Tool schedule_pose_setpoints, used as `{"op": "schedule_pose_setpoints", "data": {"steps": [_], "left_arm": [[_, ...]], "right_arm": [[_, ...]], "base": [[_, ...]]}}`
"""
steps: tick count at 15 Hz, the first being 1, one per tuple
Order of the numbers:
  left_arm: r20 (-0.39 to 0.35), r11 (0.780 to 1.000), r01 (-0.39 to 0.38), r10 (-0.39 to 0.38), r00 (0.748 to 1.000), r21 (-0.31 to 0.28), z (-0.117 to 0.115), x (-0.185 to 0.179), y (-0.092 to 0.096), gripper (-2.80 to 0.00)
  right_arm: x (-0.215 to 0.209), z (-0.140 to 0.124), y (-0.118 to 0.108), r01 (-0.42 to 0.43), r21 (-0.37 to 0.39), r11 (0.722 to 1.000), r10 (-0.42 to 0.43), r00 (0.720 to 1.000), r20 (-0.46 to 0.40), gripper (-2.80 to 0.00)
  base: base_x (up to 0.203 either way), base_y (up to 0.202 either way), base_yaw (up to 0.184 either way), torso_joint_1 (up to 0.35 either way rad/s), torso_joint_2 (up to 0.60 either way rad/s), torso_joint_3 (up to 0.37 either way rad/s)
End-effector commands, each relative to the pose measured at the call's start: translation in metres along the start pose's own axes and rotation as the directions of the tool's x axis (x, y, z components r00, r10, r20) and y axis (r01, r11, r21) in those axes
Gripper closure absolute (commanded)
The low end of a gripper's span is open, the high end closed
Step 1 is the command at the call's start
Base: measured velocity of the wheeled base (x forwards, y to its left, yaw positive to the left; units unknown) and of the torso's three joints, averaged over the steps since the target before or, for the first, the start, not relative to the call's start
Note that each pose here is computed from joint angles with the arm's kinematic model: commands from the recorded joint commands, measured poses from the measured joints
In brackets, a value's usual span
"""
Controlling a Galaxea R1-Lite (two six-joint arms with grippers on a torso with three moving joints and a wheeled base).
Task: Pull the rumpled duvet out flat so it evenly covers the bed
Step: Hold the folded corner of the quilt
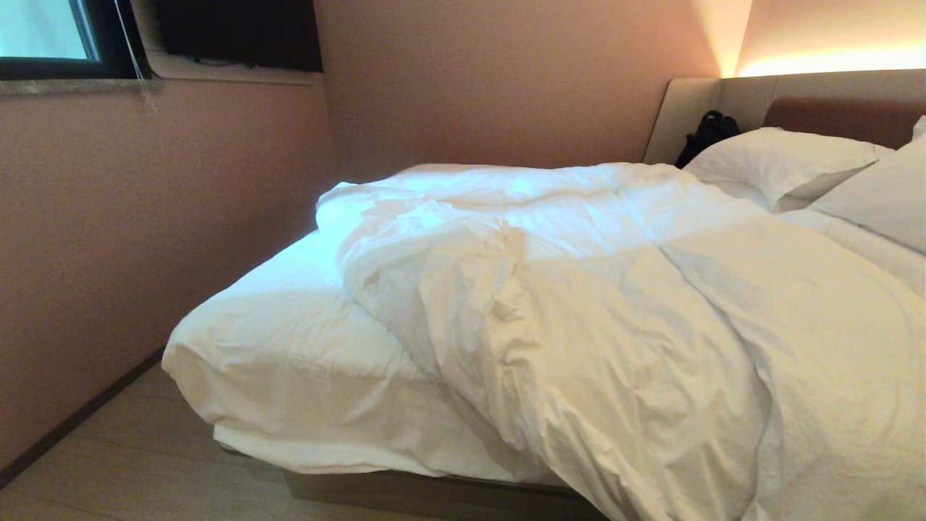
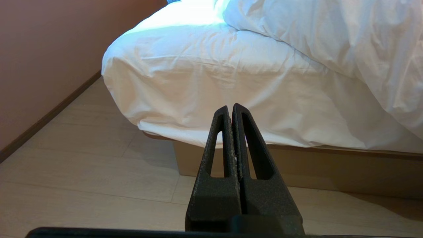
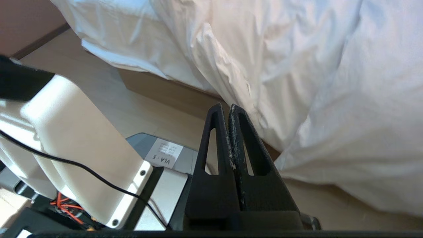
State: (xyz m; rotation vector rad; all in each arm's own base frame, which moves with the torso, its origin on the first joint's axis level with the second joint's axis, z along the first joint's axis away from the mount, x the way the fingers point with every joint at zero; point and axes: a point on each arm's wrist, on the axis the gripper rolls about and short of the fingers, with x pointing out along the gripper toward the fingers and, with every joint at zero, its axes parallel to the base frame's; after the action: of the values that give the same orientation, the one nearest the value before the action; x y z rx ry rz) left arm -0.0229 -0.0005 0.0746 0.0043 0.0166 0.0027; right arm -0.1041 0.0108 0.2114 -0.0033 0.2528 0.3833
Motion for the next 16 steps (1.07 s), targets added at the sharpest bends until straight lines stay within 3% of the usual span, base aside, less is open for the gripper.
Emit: {"op": "schedule_pose_setpoints", "data": {"steps": [1,4,5,6,9,11,16], "left_arm": [[0.000,1.000,0.000,0.000,1.000,0.000,0.000,0.000,0.000,0.00],[0.001,1.000,0.000,0.000,1.000,-0.001,0.000,0.000,0.000,0.00],[0.000,1.000,0.000,0.000,1.000,-0.001,0.000,0.000,0.000,0.00],[0.000,1.000,0.000,0.000,1.000,-0.001,0.000,0.000,0.000,0.00],[0.000,1.000,0.000,0.000,1.000,-0.001,0.000,0.000,0.000,0.00],[0.000,1.000,0.000,0.000,1.000,-0.001,0.000,0.000,0.000,0.00],[0.000,1.000,0.000,0.000,1.000,0.000,0.000,0.000,0.000,0.00]], "right_arm": [[-0.003,-0.009,-0.004,0.010,-0.027,1.000,-0.008,0.999,0.046,0.00],[0.017,-0.021,-0.012,0.116,-0.048,0.992,-0.107,0.983,0.150,0.00],[0.029,-0.024,-0.019,0.223,-0.040,0.974,-0.211,0.958,0.196,0.00],[0.037,-0.025,-0.025,0.327,-0.024,0.945,-0.310,0.915,0.257,0.00],[0.059,-0.048,-0.035,0.453,0.020,0.891,-0.426,0.820,0.383,0.00],[0.067,-0.067,-0.037,0.450,-0.014,0.893,-0.415,0.835,0.362,0.00],[0.083,-0.087,-0.042,0.431,-0.047,0.901,-0.401,0.869,0.288,0.00]], "base": [[0.000,0.000,0.000,0.000,0.00,0.000],[0.000,0.000,0.000,0.000,0.00,0.000],[0.000,0.000,0.000,0.000,0.00,0.000],[0.000,0.000,0.000,0.000,0.00,0.000],[0.000,0.000,0.000,0.000,0.00,0.000],[0.000,0.000,0.000,0.000,0.00,0.000],[0.000,0.000,0.000,0.000,0.00,0.000]]}}
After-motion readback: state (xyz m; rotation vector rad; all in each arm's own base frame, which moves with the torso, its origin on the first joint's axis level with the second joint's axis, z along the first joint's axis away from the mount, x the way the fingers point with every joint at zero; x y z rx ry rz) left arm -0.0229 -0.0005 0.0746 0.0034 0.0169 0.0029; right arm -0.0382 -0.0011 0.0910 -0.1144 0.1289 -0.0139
